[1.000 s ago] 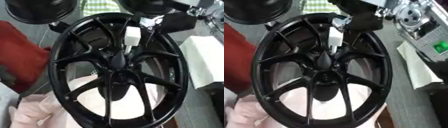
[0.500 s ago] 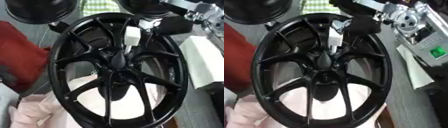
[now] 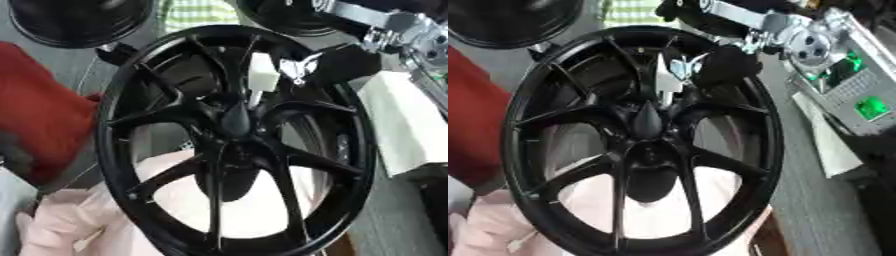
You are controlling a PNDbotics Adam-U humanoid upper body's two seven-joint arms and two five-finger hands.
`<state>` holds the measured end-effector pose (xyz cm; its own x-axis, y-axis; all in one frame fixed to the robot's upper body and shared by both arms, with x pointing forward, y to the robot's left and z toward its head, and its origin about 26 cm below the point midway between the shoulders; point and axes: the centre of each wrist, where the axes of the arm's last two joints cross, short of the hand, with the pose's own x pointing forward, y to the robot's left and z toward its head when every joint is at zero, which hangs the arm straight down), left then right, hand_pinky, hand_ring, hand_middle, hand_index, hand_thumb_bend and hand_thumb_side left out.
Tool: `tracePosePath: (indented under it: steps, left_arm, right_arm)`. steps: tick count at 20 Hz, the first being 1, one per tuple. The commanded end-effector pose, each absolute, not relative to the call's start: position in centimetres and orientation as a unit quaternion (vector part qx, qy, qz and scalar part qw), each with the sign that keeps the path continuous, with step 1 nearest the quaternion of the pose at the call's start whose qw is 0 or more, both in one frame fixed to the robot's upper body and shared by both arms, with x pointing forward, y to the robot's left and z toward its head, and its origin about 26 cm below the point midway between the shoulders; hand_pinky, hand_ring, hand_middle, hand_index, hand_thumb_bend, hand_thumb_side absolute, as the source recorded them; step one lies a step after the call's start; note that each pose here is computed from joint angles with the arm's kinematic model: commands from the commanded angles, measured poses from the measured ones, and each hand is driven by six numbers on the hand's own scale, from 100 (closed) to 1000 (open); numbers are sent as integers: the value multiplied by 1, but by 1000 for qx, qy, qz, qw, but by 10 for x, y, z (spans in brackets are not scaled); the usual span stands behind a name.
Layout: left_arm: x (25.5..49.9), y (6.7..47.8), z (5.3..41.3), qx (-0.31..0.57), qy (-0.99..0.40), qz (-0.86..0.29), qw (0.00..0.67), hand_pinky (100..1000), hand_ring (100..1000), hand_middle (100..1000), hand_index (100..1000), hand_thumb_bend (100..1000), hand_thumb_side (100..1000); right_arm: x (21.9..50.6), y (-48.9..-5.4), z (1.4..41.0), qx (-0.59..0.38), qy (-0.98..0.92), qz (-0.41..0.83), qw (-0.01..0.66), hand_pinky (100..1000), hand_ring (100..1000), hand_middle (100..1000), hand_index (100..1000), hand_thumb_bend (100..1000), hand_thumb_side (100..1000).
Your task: Pull the pin out of the wheel hub.
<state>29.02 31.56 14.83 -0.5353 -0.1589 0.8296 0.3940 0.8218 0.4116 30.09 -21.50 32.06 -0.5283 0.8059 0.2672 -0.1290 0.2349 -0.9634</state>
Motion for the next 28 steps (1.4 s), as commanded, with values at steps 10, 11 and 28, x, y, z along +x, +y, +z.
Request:
tracePosePath:
  steps: [10, 11, 28]
  left_arm:
    - [289, 321, 155, -54, -824, -305, 474, 598, 622, 535, 741, 100, 769]
    - [289, 321, 155, -54, -824, -305, 474, 598, 622, 535, 741, 100, 770]
    - [289, 320, 153, -52, -821, -310, 476, 600, 620, 534, 741, 100, 789]
  right_arm:
    - [299, -214, 323, -271, -643, 590, 406, 1000, 1000, 873, 939, 100, 395]
    - [299, -214, 323, -270, -642, 592, 406, 1000, 1000, 873, 940, 100, 399]
    - [299, -215, 320, -287, -626, 597, 411, 1000, 1000, 877, 942, 100, 381]
